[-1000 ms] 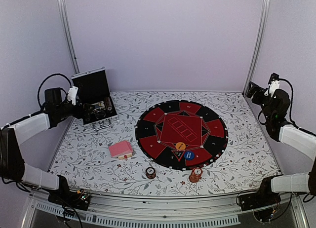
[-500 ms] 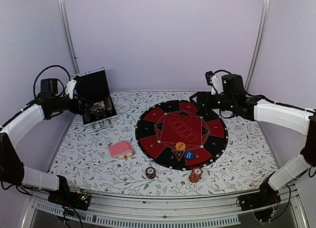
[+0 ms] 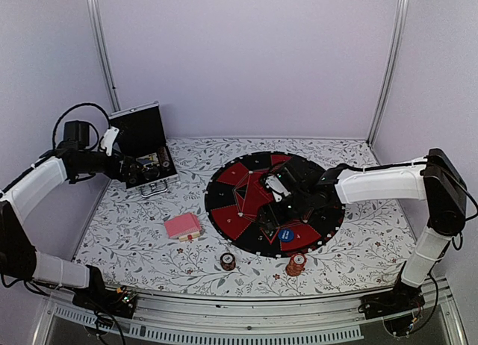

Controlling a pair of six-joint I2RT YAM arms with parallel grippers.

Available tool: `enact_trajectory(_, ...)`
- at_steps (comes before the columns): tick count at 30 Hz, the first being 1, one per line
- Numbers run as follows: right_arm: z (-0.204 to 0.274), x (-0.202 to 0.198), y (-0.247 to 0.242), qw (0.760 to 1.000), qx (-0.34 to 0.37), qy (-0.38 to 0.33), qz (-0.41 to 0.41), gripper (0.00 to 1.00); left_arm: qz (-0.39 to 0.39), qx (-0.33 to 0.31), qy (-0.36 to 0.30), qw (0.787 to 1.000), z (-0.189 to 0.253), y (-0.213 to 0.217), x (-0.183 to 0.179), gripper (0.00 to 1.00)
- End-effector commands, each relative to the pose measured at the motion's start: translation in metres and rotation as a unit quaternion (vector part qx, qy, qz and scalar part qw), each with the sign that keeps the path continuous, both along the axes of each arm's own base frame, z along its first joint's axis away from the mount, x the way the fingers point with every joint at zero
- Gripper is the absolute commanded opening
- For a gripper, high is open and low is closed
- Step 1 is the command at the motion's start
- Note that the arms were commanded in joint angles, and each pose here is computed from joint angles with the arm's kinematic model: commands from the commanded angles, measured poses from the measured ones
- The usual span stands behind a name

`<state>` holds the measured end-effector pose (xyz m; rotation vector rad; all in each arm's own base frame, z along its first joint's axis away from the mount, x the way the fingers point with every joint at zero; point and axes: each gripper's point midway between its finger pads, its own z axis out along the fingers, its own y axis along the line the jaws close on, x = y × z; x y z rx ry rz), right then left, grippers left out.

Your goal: Distribute texas hold em gaming equipment

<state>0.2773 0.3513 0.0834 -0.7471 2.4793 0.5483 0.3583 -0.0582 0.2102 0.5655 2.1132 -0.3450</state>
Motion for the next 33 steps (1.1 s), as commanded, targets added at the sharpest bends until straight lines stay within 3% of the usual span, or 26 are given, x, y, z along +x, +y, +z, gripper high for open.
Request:
enact_trajectory(1,-0.020,-0.021,-0.012,0.999,-0.033,0.035,-0.011,0.81,-0.014,0.002,-0.018,1.000,0.018,-0.006,-0.002,1.00)
enact_trajectory(9,-0.041,-0.046,-0.013,0.996,-0.054,0.069,-0.002,0.75,-0.019,-0.006,-0.021,1.000,0.024,-0.012,-0.004,1.00)
enact_trajectory(26,-0.068,-0.048,-0.013,0.994,-0.073,0.085,-0.003,0.63,-0.023,-0.010,-0.033,0.999,0.037,-0.016,-0.004,1.00)
enact_trajectory(29,-0.068,-0.047,-0.011,0.994,-0.071,0.084,-0.001,0.58,-0.023,-0.013,-0.032,0.999,0.037,-0.018,-0.003,1.00)
enact_trajectory(33,-0.067,-0.045,-0.004,0.994,-0.069,0.086,0.005,0.45,-0.025,-0.013,-0.032,0.999,0.038,-0.019,-0.002,1.00)
